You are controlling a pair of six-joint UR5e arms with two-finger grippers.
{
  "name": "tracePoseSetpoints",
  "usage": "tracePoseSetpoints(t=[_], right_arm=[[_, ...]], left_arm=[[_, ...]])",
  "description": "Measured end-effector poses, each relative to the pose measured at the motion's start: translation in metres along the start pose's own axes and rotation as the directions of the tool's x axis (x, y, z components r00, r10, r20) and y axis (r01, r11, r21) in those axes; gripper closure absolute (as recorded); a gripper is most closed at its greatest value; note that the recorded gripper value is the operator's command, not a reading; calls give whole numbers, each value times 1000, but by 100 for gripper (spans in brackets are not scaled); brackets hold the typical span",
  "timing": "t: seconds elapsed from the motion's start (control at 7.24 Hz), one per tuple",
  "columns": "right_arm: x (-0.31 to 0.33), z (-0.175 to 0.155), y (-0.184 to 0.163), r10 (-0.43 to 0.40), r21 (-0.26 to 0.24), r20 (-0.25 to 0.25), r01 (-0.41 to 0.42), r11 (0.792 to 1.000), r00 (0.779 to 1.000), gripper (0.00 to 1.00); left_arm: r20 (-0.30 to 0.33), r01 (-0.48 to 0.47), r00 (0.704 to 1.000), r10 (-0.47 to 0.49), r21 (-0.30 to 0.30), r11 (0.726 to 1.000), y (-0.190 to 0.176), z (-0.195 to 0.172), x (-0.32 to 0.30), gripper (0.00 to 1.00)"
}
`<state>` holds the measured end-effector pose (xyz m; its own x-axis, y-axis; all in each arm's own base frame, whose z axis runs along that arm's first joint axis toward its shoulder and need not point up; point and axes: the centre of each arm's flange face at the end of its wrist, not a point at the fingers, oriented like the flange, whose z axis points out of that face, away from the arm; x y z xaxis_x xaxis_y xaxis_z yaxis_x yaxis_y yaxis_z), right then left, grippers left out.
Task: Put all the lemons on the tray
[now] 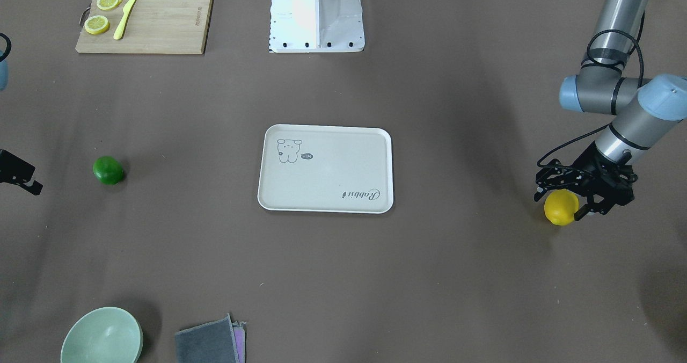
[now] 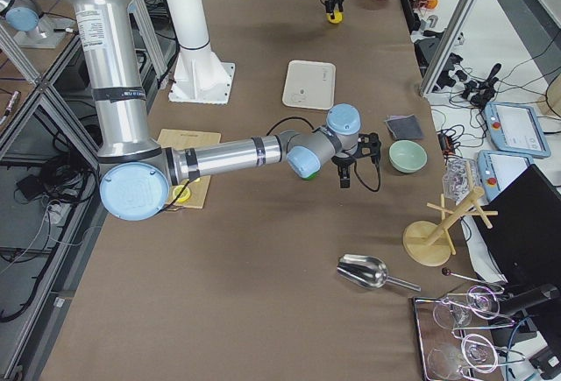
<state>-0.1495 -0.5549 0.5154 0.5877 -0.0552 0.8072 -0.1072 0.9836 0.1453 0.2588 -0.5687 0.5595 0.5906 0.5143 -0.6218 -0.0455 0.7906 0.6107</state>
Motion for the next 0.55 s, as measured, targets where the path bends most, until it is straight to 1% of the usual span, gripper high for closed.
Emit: tracePoseSetpoints(t=[0.28,0.55], right_arm=[[-9,5,4,4,-5,8,-4,1000,1000,0],[-22,14,13,16,8,33,-16,1000,999,0]], left_arm=[[6,-5,1000,5,-5,1000,3,1,-5,2],[13,-2,1000,2,-7,1000,4,2,-8,2]])
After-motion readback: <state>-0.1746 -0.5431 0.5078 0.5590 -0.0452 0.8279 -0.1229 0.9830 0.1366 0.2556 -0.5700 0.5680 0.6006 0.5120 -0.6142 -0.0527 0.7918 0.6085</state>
